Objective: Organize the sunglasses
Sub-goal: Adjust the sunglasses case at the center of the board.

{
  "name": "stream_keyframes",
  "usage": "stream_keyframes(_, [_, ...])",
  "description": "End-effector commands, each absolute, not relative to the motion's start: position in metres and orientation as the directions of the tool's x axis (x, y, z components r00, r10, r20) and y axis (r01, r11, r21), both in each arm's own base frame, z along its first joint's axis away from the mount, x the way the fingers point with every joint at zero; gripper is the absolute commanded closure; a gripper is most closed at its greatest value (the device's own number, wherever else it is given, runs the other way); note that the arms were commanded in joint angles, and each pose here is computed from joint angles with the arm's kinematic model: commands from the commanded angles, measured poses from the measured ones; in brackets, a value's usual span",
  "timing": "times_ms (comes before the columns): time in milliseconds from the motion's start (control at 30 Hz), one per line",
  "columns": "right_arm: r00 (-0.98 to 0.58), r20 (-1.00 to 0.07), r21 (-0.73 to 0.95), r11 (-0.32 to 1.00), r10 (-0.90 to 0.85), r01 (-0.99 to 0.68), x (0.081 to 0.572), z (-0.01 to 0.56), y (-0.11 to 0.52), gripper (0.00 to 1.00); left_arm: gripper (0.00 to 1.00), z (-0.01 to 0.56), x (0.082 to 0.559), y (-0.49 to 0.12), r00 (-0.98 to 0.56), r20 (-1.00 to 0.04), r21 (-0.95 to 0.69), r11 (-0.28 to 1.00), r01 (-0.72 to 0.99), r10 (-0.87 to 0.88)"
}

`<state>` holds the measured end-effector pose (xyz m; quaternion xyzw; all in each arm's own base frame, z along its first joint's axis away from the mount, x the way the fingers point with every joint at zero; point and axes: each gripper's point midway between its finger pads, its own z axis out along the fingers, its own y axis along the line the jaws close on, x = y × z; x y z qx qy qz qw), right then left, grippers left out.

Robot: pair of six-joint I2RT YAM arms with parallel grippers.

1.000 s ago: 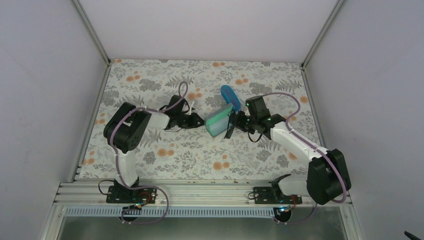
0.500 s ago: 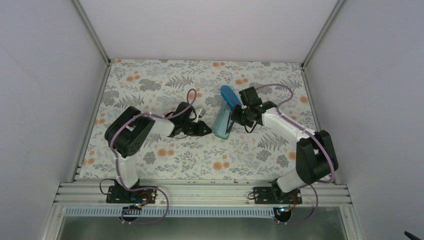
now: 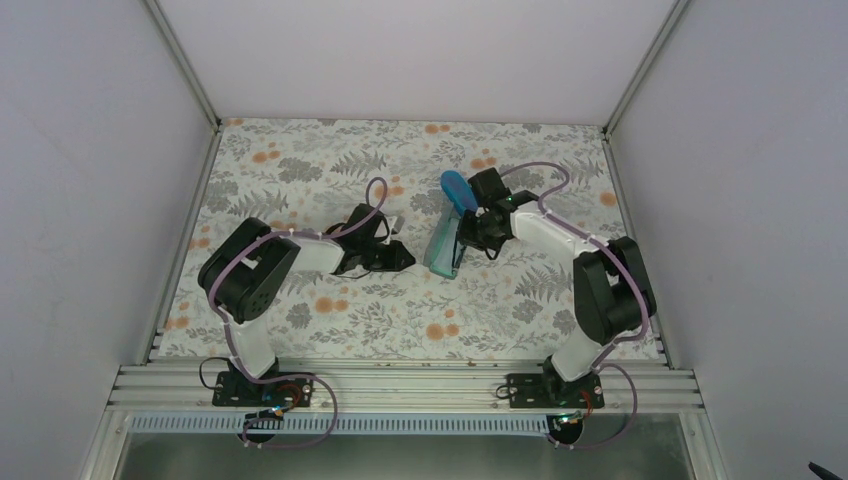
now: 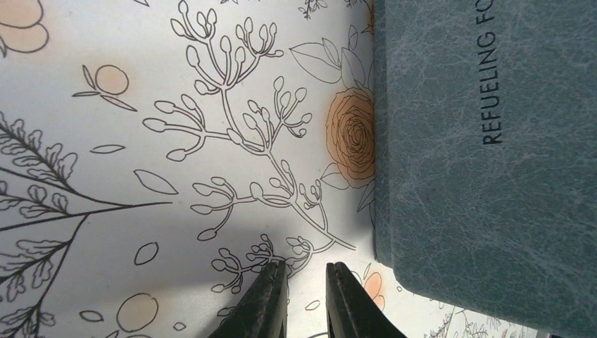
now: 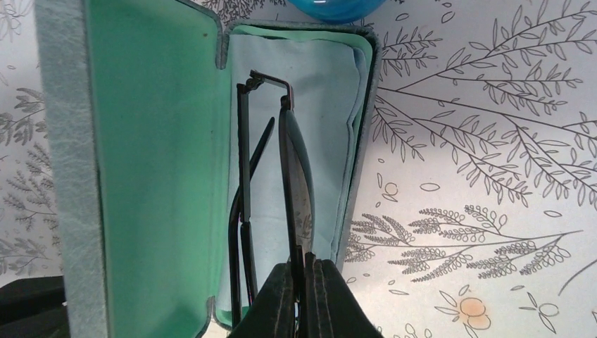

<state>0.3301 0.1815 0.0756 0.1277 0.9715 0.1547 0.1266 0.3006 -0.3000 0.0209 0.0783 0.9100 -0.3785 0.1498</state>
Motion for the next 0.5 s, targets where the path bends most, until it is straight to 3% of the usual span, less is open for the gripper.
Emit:
stream_keyframes(0, [-0.937,-0.184,0.303,0.924,0.297,0.233,0.335,0.068,0.179,0.96,0.84,0.005,0.292,-0.287,-0.953,-0.300,-0.620,0.751,0.228,0.042])
stream_keyframes(467, [-0.922,-0.195,0.264,0.924,0.334,0.278,0.341,0.058,0.172,0.96,0.83,0.000,0.290,-0.286,-0.956,-0.291,-0.615,0.755,0.225,0.049])
